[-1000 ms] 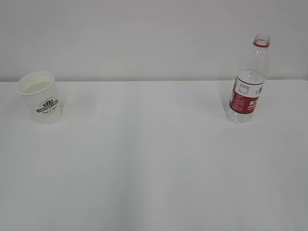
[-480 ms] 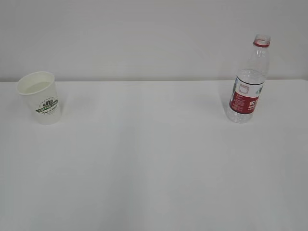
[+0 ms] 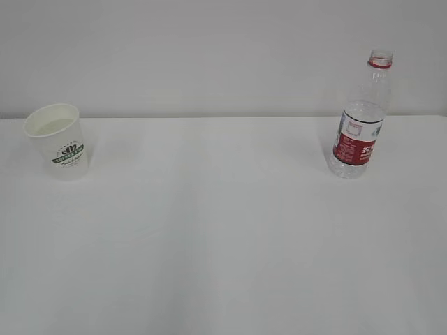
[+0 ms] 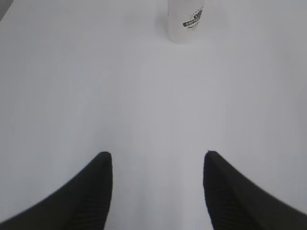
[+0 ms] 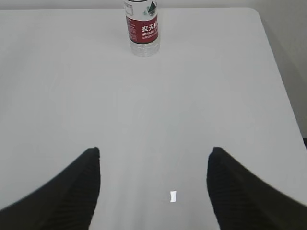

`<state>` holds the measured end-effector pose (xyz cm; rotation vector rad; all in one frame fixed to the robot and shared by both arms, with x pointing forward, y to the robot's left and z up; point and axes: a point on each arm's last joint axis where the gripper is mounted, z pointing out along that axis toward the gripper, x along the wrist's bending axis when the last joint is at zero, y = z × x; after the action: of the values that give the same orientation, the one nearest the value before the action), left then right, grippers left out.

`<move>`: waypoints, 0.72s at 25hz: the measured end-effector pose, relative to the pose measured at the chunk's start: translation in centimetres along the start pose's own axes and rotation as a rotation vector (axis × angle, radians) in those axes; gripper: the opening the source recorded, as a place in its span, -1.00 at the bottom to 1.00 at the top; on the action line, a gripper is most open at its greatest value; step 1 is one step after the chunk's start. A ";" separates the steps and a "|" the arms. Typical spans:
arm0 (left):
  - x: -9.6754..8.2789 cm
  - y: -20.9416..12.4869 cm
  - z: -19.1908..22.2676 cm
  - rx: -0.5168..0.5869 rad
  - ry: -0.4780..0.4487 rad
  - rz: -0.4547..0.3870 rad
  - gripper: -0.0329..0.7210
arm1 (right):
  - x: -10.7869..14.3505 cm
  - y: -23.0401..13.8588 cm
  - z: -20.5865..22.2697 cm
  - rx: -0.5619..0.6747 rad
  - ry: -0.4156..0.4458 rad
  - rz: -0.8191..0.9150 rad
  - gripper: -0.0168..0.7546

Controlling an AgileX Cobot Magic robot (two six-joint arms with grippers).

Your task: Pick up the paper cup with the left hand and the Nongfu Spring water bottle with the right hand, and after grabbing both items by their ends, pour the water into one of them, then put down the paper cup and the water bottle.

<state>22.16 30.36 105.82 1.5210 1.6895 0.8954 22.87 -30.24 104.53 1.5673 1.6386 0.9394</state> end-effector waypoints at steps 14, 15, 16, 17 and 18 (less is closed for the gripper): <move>0.0 0.1 0.6 -0.030 -0.004 0.001 0.69 | 0.0 0.0 0.0 0.002 0.000 0.000 0.60; -0.1 0.1 0.7 -0.036 -0.005 0.001 0.70 | 0.0 0.0 0.0 0.002 0.000 0.000 0.61; -0.1 0.1 0.7 -0.039 -0.005 0.001 0.71 | 0.0 0.0 0.0 0.002 -0.001 0.000 0.61; -0.1 0.1 0.8 -0.038 -0.005 0.001 0.71 | 0.0 0.0 0.0 0.002 -0.002 -0.001 0.61; -0.1 0.1 0.8 -0.042 -0.005 0.001 0.72 | 0.0 0.0 0.0 0.002 -0.002 -0.001 0.61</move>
<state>22.89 30.35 105.53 1.4948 1.6559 0.9210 22.86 -30.26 104.51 1.5682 1.6390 0.9356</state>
